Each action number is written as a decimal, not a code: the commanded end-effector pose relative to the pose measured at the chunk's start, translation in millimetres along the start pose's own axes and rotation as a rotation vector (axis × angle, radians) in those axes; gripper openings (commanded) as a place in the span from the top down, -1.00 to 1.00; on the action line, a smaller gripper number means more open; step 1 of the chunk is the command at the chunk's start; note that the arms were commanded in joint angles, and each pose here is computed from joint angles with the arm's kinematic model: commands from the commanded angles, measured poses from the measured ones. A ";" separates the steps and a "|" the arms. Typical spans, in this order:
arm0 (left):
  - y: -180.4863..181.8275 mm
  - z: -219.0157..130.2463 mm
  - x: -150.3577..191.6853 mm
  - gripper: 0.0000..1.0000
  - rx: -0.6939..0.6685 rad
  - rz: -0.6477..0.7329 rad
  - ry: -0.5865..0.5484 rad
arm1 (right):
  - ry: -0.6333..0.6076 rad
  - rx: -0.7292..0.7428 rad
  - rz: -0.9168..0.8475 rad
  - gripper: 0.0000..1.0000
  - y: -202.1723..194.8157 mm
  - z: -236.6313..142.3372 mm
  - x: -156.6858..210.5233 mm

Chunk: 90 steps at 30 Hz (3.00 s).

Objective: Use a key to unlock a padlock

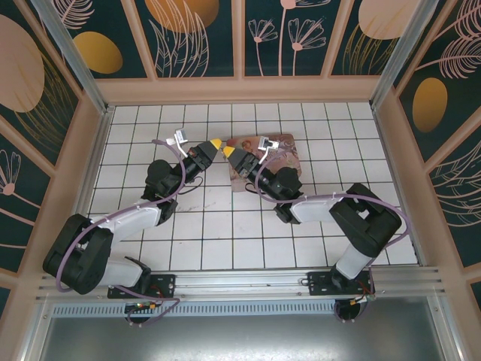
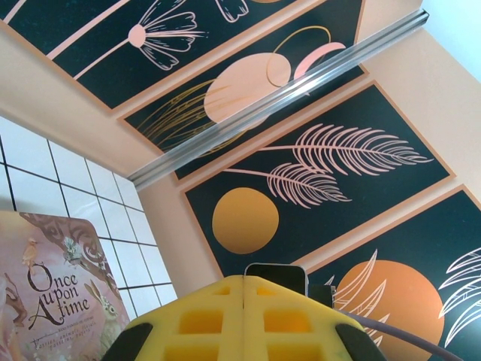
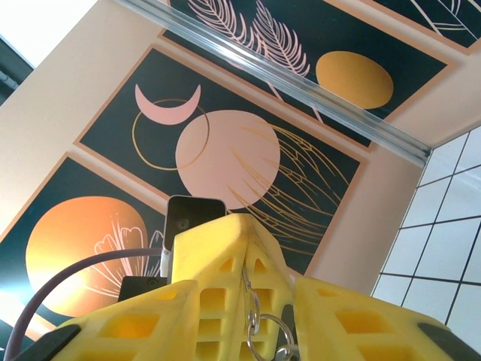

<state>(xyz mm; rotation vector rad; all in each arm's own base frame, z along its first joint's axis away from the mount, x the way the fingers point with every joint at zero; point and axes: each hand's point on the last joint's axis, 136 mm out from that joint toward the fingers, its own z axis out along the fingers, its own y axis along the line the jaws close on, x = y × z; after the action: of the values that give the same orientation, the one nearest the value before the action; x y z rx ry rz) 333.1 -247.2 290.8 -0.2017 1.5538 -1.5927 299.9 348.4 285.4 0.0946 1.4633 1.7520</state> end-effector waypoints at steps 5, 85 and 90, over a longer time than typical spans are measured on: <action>-8.6 -0.7 -1.9 1.00 0.024 0.027 -0.012 | 0.004 -0.080 0.006 0.32 19.5 8.8 0.1; 24.6 -57.6 39.2 -0.97 -0.237 0.145 0.175 | 0.071 0.327 -0.286 1.00 -5.5 -90.0 -25.9; 55.6 -66.6 64.8 -0.97 -0.307 0.107 0.220 | 0.037 0.443 -0.238 1.00 -40.4 -110.6 -54.4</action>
<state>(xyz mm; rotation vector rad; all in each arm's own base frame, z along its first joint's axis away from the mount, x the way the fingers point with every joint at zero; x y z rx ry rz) 282.8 -226.5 221.9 -0.1327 1.8783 -1.3449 291.4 241.1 266.0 0.0755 1.6946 1.2811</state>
